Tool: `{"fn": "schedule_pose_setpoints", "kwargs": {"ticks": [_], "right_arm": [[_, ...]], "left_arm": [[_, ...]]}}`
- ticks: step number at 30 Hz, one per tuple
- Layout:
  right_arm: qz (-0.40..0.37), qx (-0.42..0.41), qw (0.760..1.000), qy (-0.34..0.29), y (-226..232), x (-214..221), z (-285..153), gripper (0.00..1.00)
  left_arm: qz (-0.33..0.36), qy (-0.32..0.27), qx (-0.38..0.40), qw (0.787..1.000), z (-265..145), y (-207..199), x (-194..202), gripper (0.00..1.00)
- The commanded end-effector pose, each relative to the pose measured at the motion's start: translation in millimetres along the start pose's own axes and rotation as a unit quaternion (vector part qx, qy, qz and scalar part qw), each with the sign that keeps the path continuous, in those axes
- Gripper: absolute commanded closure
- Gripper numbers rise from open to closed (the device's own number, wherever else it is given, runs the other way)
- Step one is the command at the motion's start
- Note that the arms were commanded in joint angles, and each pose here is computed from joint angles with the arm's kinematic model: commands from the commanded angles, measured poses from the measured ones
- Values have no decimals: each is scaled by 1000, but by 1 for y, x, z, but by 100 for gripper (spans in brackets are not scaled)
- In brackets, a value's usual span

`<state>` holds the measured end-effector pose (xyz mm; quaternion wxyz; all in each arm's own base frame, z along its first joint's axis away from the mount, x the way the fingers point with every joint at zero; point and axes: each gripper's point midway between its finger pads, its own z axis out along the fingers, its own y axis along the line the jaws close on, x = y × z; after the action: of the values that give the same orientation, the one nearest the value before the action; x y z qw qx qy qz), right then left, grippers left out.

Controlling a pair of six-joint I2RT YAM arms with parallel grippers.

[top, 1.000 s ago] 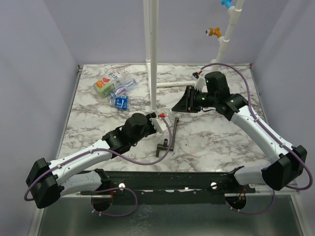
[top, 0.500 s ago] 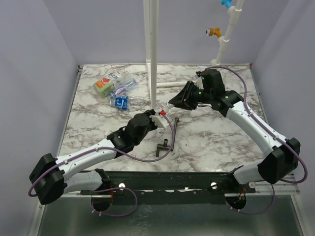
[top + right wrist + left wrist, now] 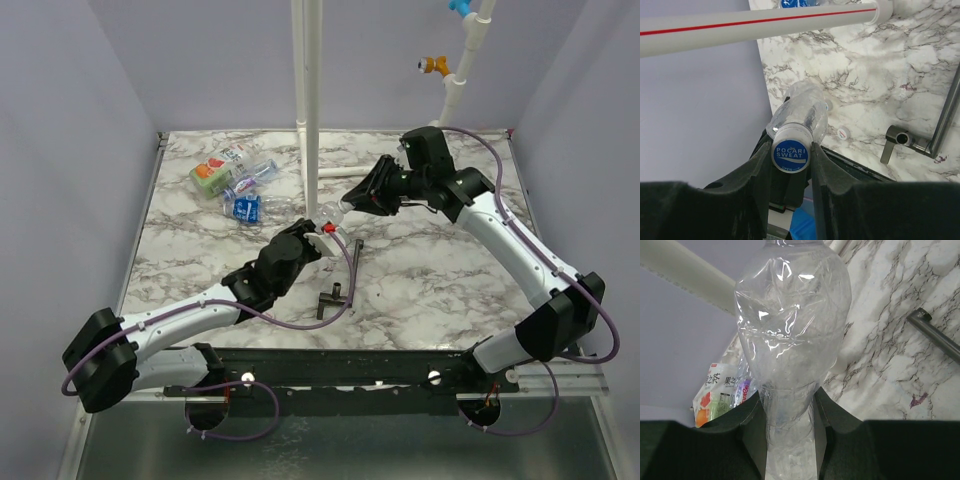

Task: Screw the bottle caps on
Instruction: Screw the bottle cap onto the plastic bottle.

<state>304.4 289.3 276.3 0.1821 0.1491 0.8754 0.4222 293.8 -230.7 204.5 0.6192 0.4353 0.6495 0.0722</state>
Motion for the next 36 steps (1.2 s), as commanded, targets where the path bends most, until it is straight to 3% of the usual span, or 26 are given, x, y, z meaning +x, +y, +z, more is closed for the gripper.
{"fn": "schedule_pose_setpoints", "kwargs": {"ticks": [1,16,22,26,29,36], "right_arm": [[-4,60,998,-2,-15,7,-3,70],[-78,47,991,-98,17,-21,-51,18],[-179,19,970,-165,24,-35,-77,1],[-289,-46,937,-189,38,-31,-87,0],[-361,-109,909,-176,54,-17,-88,0],[-433,-203,870,-123,66,14,-82,2]], "left_arm": [[-74,-104,-7,992,2,6,-58,100],[-132,-61,39,989,10,-28,-36,100],[-177,-61,93,978,8,-39,-39,100],[-207,-80,174,959,-2,-52,-49,100],[-250,-102,248,931,-15,-55,-58,100],[-288,-133,348,882,-50,-51,-77,100]]}}
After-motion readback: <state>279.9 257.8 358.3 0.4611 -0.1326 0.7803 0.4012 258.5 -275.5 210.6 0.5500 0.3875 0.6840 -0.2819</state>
